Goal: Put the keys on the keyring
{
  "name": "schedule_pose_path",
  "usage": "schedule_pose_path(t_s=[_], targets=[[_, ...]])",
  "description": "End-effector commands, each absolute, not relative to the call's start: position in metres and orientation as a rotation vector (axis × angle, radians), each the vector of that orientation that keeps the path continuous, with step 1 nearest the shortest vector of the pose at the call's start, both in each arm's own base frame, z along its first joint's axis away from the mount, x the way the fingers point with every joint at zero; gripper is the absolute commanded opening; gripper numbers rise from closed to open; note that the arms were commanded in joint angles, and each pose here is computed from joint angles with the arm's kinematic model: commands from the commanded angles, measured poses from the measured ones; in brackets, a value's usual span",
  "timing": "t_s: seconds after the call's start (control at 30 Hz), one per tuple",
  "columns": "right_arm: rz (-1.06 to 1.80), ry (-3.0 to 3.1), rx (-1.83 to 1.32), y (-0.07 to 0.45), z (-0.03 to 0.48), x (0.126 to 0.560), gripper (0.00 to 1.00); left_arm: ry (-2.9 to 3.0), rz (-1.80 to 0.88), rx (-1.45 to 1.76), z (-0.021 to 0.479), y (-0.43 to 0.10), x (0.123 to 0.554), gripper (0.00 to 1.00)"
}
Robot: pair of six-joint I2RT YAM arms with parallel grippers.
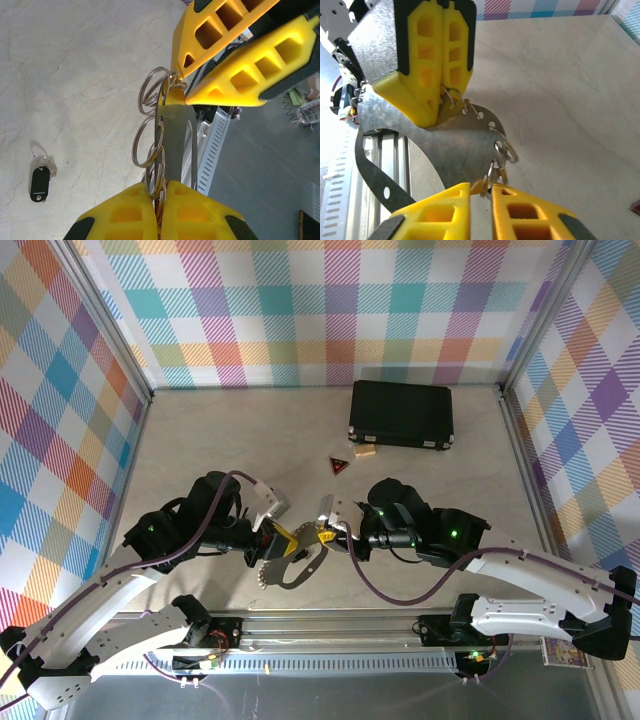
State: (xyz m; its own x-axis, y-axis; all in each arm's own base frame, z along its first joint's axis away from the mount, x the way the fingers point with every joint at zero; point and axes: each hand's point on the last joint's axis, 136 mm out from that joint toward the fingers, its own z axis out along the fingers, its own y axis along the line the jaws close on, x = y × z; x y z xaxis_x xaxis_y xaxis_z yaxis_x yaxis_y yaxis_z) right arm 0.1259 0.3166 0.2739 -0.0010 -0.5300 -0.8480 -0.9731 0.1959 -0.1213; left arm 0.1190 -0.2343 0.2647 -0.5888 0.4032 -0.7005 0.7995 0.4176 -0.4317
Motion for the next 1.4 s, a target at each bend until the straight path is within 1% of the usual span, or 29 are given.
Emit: schedule_pose_path(t_s=[0.0, 0.1, 0.33, 0.6, 0.77, 1.0, 1.07, 1.2, 1.37], targets=[[0.653, 1.621, -1.433, 0.320, 0.276, 0.130, 0.11, 2.127, -1.118, 1.032, 0.275, -0.239, 0.113, 0.00], [0.613, 1.627, -1.427, 0.318, 0.275, 0.135, 0.06, 2.128, -1.116, 1.029, 0.275, -0.238, 0.113, 0.00], [0.530, 1.603, -1.440, 0.316, 0.276, 0.141, 0.00, 2.135, -1.105, 1.032, 0.273, -0.236, 0.113, 0.00], [0.344, 1.588, -1.464, 0.310, 0.271, 0.153, 0.00, 2.163, -1.093, 1.051, 0.265, -0.237, 0.113, 0.00], [0.293, 1.591, -1.496, 0.305, 0.266, 0.155, 0.00, 2.163, -1.109, 1.068, 0.265, -0.239, 0.111, 0.00], [0.398, 1.538, -1.543, 0.312, 0.268, 0.137, 0.00, 2.147, -1.150, 1.084, 0.270, -0.241, 0.107, 0.00], [0.447, 1.524, -1.542, 0.315, 0.271, 0.132, 0.02, 2.145, -1.153, 1.084, 0.270, -0.242, 0.107, 0.00], [0.524, 1.522, -1.534, 0.315, 0.273, 0.122, 0.10, 2.142, -1.165, 1.082, 0.271, -0.243, 0.107, 0.00], [0.608, 1.501, -1.484, 0.311, 0.282, 0.113, 0.18, 2.133, -1.187, 1.084, 0.274, -0.245, 0.106, 0.00]])
